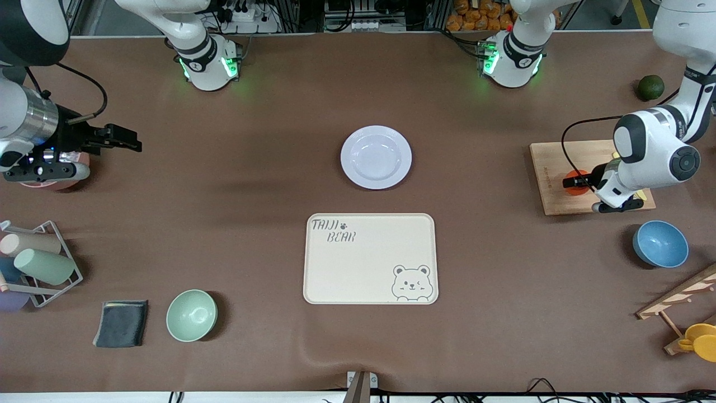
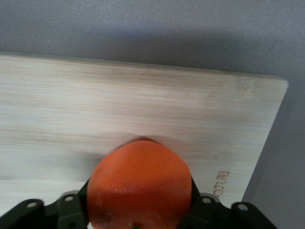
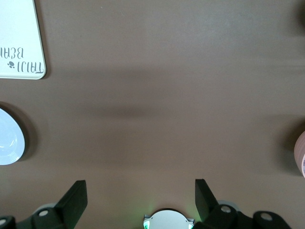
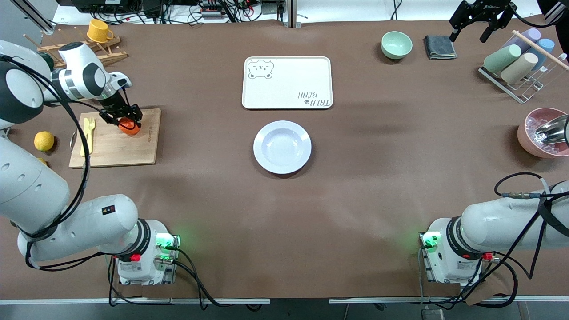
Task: Place orange and plate with both arms
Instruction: 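Carry the orange with the left gripper over the white plate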
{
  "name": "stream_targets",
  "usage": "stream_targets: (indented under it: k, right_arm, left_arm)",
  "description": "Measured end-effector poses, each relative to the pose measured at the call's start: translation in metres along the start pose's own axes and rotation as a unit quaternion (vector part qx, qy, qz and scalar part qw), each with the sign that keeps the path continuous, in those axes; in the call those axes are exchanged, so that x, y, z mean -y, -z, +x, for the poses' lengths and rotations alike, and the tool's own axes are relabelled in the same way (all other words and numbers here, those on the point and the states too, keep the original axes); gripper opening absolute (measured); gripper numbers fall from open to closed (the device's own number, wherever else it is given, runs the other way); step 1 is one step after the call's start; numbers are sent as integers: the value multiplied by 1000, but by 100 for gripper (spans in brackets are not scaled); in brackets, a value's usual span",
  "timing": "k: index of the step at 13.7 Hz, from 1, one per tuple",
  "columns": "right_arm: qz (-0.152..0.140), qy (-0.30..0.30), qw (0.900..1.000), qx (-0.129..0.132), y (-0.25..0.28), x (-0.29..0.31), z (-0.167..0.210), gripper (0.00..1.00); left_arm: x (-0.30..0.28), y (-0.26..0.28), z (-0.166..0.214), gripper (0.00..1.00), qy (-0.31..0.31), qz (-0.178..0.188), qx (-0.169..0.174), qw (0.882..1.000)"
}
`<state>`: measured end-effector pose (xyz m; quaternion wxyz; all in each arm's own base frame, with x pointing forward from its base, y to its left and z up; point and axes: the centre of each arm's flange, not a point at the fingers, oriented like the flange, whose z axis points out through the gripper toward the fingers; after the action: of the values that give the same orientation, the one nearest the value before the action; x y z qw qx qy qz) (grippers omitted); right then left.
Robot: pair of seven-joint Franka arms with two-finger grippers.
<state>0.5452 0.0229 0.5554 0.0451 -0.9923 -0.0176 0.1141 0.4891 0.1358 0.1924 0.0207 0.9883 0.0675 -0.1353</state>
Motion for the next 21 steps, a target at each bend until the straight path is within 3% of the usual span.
stream_targets:
  k: [4,7,11,14,19,21]
  right_arm:
    - [1,0,1000,1,-1,0,0,100]
    - [5,2,1000,1,-1,2,0,100]
    - [13,5,1000,3,-3,7,0,100]
    - [13,7,1000,0,-3,9,1,100]
    - [14,6,1000,6,-13,10,2,100]
    - [31,8,999,10,-16,14,2,100]
  left_arm:
    - [-35,20,10,70,-33,-1,21,999]
    - [-93,78,19,70,-80,-2,51,996]
    - [-218,134,11,70,-101,-6,32,994]
    - [-308,133,-15,70,-78,-22,40,996]
    - [-460,84,-89,70,7,20,66,998]
    - [-502,56,-112,70,46,21,64,997]
